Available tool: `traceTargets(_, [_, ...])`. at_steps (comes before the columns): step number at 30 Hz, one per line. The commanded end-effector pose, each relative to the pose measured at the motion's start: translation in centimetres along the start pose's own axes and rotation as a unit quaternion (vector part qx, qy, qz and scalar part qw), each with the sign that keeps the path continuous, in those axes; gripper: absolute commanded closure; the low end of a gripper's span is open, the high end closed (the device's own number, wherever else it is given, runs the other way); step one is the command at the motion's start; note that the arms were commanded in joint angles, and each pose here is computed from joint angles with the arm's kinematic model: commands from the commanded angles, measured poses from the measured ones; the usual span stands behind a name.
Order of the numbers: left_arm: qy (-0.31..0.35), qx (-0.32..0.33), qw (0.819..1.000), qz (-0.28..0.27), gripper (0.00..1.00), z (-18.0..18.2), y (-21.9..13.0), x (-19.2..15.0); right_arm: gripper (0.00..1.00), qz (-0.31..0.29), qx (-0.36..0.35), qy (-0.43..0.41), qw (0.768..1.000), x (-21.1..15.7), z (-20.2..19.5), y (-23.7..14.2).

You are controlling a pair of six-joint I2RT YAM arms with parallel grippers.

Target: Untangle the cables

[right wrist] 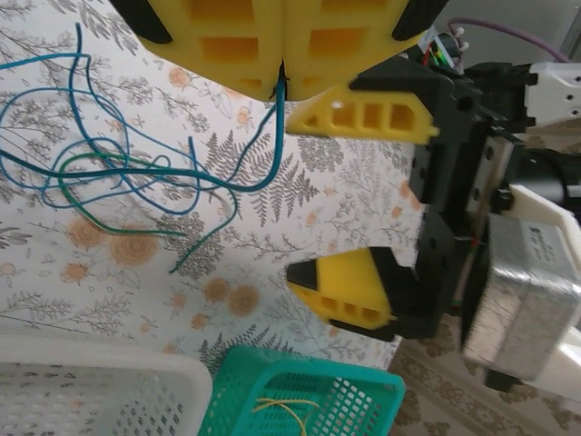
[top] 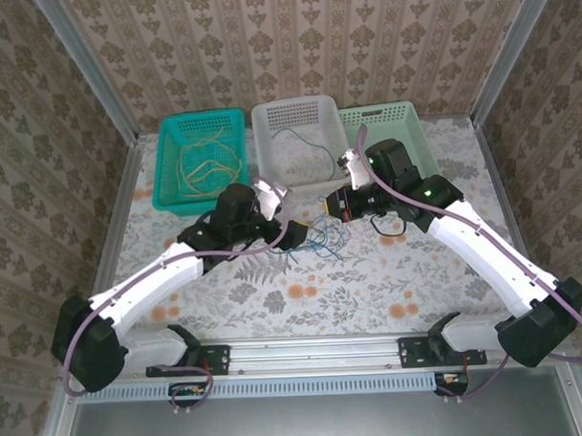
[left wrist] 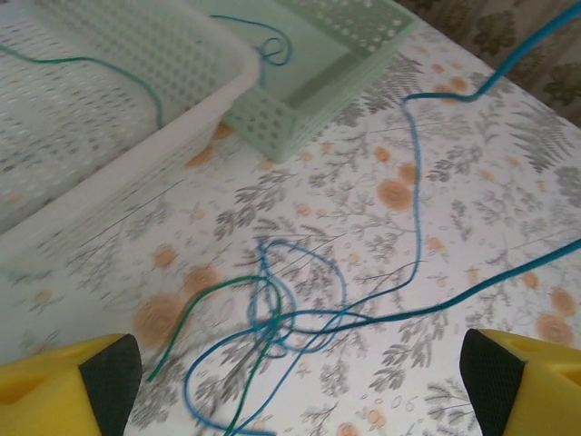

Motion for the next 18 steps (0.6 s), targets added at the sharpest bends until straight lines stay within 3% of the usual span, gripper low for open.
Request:
traceTargets(1, [0.038,-0.055,0.998,-0.012,0.09,-1.6,0.9,1.7,1.00,-0.049,0.033,-0.005,0.998,1.7,1.6,-2.1])
traceTargets(6, [0.037,-0.068,0.997,-0.005,0.26,-1.9,2.6,2.1,1.00,-0.075,0.032,0.009,0.997,2.4,1.8,-3.2])
traceTargets(11, [0.027,-0.038,0.999,-0.011,0.68,-1.6,2.9,2.3,1.00,-0.083,0.014,0.012,0.996,2.3,1.5,-4.0])
traceTargets(13, [0.029,-0.027,0.999,-0.016,0.80,-1.5,2.6,2.3,1.00,-0.080,0.000,0.011,0.997,2.3,1.3,-4.4])
traceTargets(16, [0.030,-0.008,0.999,-0.024,0.85,-1.3,2.0,2.3,1.00,-0.085,-0.021,0.001,0.996,2.3,1.3,-5.3])
traceTargets(18, [0.029,0.002,0.999,-0.029,0.78,-1.2,1.6,2.2,1.00,-0.101,-0.026,-0.005,0.995,2.5,1.5,-6.3])
Point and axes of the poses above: each hand's point on the last joint's axis, 136 mm out from that joint toward the fingers, its own y axis out along the fingers, its own z axis along the line the jaws close on, x = y × z, the point moved 10 cm from there along -y, back along the fingers, and after that the axes turned 3 degrees about -y, right-handed, at the moved point
